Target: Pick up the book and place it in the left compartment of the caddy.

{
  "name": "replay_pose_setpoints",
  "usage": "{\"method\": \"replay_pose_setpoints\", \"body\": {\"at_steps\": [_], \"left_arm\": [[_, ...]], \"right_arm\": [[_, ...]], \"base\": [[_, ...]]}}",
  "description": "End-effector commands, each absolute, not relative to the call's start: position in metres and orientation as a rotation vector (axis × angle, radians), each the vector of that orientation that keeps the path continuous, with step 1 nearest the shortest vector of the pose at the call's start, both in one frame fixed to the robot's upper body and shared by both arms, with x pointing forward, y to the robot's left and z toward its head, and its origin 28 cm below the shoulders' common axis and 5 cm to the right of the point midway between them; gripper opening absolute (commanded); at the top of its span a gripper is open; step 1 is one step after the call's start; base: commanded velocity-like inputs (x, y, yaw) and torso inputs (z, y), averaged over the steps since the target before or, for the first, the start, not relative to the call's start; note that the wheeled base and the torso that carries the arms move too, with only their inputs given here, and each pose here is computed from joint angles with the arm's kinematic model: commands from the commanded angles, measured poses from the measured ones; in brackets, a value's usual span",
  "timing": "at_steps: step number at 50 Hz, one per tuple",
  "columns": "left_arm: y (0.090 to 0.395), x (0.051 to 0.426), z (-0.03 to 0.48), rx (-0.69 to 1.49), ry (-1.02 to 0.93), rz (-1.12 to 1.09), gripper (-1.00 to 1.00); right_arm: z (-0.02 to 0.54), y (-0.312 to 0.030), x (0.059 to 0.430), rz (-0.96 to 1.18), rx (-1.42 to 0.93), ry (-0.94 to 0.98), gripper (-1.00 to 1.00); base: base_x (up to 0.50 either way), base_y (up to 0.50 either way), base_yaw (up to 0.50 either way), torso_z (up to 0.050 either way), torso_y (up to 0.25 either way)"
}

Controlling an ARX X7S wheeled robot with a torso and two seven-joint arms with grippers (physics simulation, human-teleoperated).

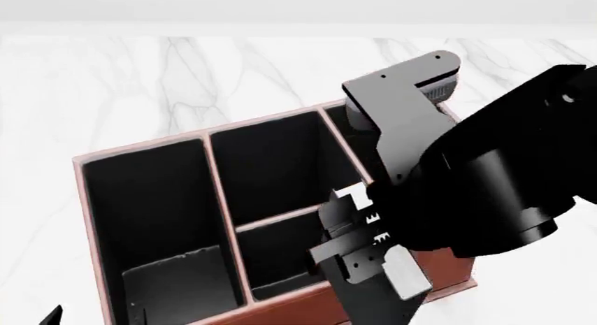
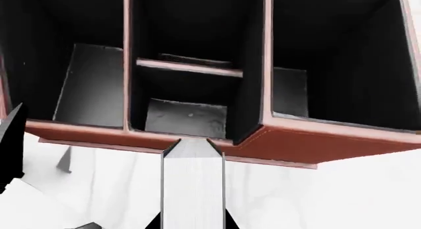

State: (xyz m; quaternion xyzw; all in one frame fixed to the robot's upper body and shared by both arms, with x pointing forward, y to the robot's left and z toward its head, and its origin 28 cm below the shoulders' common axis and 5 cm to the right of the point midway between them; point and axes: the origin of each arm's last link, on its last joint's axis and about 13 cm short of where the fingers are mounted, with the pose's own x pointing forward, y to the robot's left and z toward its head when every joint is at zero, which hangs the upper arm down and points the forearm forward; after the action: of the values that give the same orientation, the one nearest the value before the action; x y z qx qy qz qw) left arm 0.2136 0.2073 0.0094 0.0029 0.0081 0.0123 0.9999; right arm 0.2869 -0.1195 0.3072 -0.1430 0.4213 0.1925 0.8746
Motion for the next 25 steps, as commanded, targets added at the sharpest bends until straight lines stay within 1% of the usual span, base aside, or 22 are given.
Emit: {"method": "replay_pose_setpoints", "body": {"at_steps": [1, 8, 25], "left_arm": [[0.207, 0.216, 0.012, 0.001, 0.006, 0.028, 1.00], [0.207, 0.215, 0.011, 0.001, 0.006, 0.025, 1.00], [0.207, 0.216, 0.013, -0.006, 0.003, 0.028, 1.00]], "right_arm": [[0.348, -0.089, 0.296, 0.466, -0.338, 0.775, -1.00], [0.357, -0.075, 0.300, 0.490, -0.351, 0.746, -1.00], [0.377, -0.026, 0.324, 0.626, -0.346, 0.666, -1.00]], "base": [[0.00, 0.00, 0.00, 0.000, 0.000], [0.00, 0.00, 0.00, 0.000, 0.001], [0.00, 0.00, 0.00, 0.000, 0.001]]}}
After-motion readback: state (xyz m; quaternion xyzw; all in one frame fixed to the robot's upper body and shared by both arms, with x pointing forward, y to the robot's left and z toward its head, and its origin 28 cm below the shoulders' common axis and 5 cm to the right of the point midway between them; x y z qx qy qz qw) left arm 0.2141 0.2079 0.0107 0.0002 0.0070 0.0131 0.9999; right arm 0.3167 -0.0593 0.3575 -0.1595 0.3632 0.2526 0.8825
